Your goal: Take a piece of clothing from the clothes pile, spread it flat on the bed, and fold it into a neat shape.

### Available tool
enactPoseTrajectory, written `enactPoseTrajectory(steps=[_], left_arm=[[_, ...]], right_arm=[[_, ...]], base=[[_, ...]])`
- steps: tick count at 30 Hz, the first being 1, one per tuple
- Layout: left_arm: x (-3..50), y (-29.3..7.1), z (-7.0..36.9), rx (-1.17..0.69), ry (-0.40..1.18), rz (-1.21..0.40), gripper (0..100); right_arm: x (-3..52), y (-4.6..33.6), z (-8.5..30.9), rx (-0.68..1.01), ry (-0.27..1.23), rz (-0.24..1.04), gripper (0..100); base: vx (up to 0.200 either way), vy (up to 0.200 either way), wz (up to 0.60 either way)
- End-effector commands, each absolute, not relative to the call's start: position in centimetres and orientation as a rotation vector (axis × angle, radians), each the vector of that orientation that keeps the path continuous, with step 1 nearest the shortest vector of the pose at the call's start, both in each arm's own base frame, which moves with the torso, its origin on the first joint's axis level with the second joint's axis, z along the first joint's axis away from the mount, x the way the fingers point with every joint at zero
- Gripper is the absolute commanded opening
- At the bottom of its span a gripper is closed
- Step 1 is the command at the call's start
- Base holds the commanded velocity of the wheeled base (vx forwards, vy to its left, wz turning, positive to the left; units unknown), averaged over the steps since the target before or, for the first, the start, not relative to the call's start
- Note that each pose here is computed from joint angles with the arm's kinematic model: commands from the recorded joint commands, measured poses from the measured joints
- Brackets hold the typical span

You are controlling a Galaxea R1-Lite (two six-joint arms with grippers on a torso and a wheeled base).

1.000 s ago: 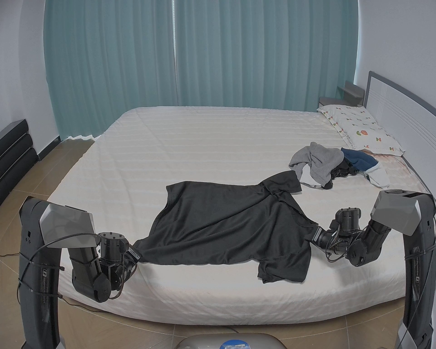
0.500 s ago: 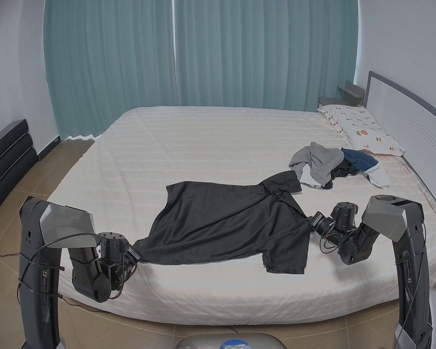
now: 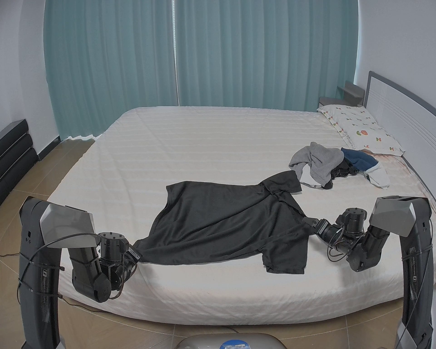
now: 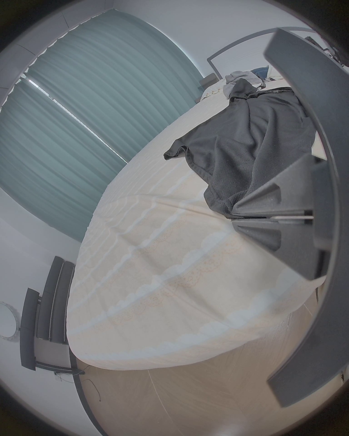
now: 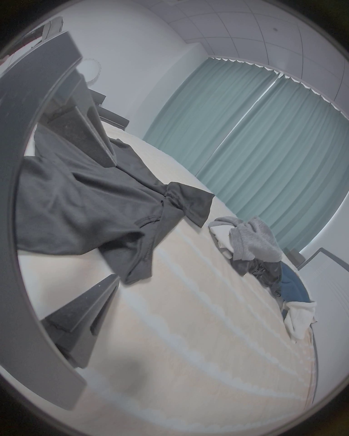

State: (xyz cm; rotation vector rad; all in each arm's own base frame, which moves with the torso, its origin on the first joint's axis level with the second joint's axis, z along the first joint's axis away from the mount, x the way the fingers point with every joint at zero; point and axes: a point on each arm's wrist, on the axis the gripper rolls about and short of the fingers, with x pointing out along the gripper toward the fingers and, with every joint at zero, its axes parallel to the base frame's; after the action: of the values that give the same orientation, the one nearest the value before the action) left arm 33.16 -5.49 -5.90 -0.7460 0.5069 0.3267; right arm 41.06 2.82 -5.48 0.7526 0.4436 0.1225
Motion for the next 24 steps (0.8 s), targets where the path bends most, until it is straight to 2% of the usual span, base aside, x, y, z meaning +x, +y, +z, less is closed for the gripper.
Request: enactPoseTrajectory(steps=[1, 8, 18, 24], left_arm=[[33.2, -5.5, -5.9, -0.748, 0.506, 0.327, 0], [33.1, -5.5, -5.9, -0.747, 0.508, 0.328, 0], [33.2, -5.5, -5.9, -0.748, 0.506, 0.327, 0], [33.2, -5.5, -5.9, -0.748, 0.506, 0.327, 0]], right_arm=[[38.5, 2.0, -2.1, 0.758, 0.449, 0.160, 100], [34.5, 4.0, -4.2, 0.684, 0.645, 0.281, 100], [34.2, 6.3, -5.6, 0.661, 0.710, 0.327, 100], [34.0, 6.3, -6.0, 0.657, 0.741, 0.311, 100]], base=[[0.000, 0.000, 0.00], [0.000, 0.000, 0.00], [0.000, 0.000, 0.00], [0.000, 0.000, 0.00]])
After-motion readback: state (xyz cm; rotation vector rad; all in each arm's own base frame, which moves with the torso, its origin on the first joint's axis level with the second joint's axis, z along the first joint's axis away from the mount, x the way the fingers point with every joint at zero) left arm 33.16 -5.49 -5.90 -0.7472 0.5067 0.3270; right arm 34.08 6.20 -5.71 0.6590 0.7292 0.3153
